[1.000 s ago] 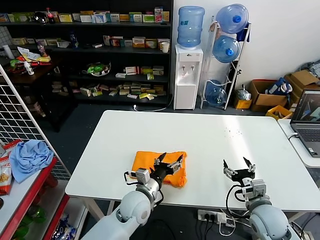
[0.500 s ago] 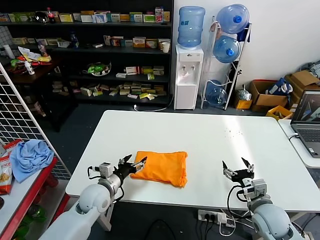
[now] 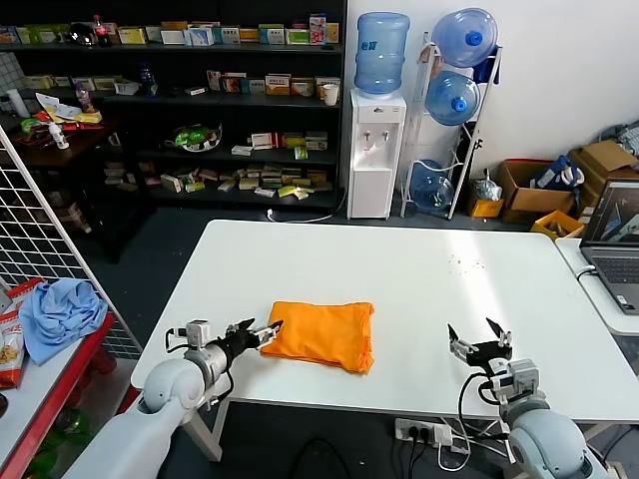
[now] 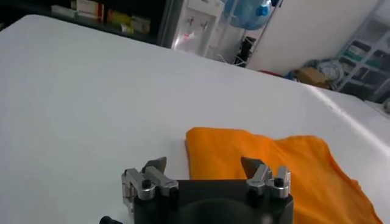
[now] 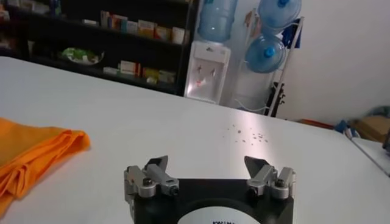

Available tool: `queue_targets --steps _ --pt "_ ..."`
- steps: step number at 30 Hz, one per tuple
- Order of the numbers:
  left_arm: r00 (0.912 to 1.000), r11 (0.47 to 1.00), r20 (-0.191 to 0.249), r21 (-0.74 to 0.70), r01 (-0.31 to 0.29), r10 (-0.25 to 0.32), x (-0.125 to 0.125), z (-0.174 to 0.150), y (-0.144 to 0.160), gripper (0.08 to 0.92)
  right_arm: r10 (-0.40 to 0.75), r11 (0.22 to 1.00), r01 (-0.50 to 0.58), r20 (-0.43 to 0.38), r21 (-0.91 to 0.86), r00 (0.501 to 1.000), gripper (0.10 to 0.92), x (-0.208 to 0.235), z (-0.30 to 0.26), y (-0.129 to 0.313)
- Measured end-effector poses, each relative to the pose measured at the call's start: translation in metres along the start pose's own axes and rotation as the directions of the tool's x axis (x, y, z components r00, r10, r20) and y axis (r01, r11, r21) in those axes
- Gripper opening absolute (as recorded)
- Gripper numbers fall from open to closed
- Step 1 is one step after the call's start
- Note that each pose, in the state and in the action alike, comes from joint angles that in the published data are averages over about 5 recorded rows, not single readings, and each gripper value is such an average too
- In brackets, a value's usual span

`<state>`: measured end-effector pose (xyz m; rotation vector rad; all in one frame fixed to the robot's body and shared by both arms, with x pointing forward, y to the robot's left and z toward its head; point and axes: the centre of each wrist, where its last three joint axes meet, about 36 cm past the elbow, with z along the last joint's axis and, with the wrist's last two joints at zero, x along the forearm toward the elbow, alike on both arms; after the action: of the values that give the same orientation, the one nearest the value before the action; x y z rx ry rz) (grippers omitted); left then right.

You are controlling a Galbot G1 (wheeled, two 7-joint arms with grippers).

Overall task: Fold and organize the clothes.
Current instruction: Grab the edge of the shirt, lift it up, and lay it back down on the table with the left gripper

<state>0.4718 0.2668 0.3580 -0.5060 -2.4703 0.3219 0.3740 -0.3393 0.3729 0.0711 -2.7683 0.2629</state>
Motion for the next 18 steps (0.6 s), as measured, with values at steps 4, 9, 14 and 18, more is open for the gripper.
queue_targets --steps 4,9,14,18 --pt "0.9999 1.000 -0.012 0.014 -0.009 0.009 -0.007 0.001 0.001 0.823 -0.002 1.000 0.002 0.000 -0.001 1.000 0.823 0.001 0.000 0.000" --pt "0.9995 1.000 -0.026 0.019 -0.016 0.016 -0.015 0.005 0.002 0.823 -0.006 1.000 0.006 0.004 -0.003 1.000 0.823 0.002 -0.002 0.001" --pt "0.9990 1.000 -0.036 0.014 -0.024 0.025 -0.017 0.008 0.000 0.793 -0.011 1.000 0.011 0.008 -0.006 1.000 0.823 0.003 -0.005 0.002" --pt "0.9988 0.999 -0.039 0.012 -0.030 0.031 -0.017 0.010 0.000 0.690 -0.012 1.000 0.012 0.010 -0.008 1.000 0.823 0.002 -0.006 0.004"
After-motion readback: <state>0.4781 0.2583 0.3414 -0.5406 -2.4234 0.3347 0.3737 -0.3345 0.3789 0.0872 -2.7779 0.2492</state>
